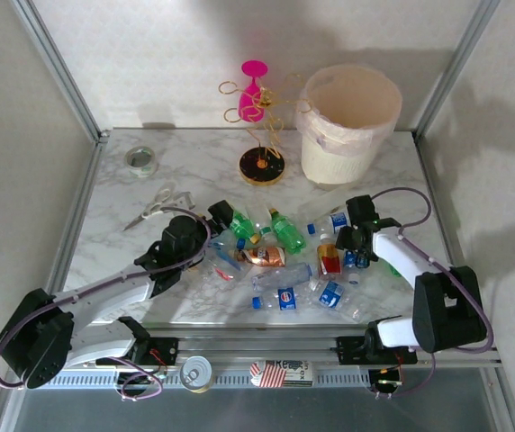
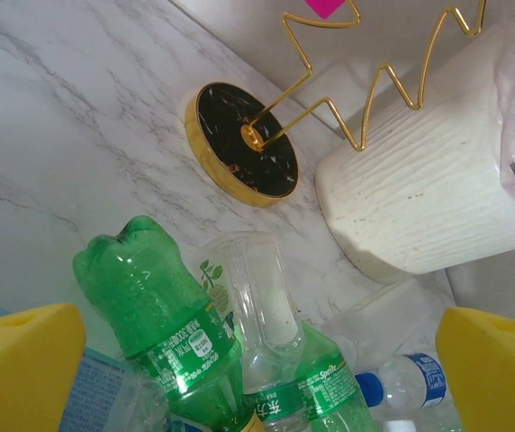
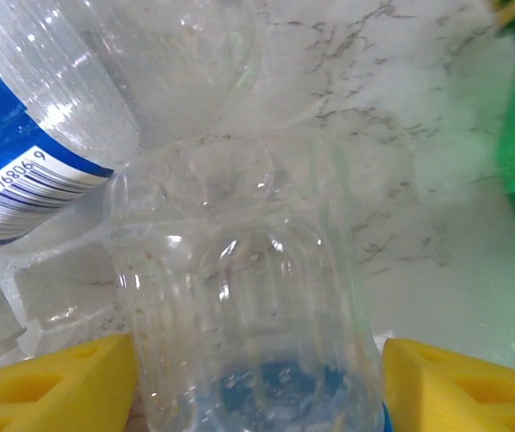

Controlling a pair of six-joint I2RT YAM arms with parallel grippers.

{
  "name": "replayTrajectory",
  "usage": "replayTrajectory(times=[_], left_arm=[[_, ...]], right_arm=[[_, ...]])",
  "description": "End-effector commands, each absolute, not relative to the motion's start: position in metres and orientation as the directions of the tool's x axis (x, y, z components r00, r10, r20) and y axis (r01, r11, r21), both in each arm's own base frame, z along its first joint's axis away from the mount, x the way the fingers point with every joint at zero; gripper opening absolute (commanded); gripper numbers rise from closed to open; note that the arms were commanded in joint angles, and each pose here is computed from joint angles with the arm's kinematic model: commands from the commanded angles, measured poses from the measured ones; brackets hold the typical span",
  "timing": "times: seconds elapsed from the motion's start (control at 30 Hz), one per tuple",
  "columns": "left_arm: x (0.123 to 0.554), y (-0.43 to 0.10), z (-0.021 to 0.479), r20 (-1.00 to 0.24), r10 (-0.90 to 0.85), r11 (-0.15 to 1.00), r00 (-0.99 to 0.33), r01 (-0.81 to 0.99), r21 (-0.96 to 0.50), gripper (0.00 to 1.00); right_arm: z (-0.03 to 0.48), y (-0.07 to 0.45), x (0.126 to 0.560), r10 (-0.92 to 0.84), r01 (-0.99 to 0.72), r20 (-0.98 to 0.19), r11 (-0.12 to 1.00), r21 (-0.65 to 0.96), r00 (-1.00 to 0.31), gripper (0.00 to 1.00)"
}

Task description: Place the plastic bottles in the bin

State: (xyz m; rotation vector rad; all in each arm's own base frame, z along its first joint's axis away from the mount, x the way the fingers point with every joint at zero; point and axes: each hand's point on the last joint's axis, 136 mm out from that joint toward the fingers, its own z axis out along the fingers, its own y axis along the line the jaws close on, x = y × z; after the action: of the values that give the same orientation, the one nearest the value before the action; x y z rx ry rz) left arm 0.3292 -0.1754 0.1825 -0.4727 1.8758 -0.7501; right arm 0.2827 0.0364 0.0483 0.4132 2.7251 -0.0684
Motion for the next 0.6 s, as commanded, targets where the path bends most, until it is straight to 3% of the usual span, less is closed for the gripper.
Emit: replayTrajectory(times=[0.0,0.3,0.57], left_arm=[[0.325,-0.169,0.185,-0.69,-0.615,0.745,-0.383,0.006,-0.667,1.0],[0.32,-0.157,0.187,-0.698,-0.623,0.749,-0.353,-0.011,-0.663,1.0],[0.315,-0.142,0.189,-0.701,-0.647,0.743,-0.301,-0.042,-0.668,1.0]], right_arm=[[0.034,0.032,0.274,0.275,0.305,-0.341,0.952,-0.035,-0.899,0.74],[0.029,0.033,0.28,0.269,0.301,-0.345,0.953,-0.04,-0.899,0.73],[0.068,0.038,0.29,0.273,0.291,-0.431,0.956,0.024,-0.86,0.57]])
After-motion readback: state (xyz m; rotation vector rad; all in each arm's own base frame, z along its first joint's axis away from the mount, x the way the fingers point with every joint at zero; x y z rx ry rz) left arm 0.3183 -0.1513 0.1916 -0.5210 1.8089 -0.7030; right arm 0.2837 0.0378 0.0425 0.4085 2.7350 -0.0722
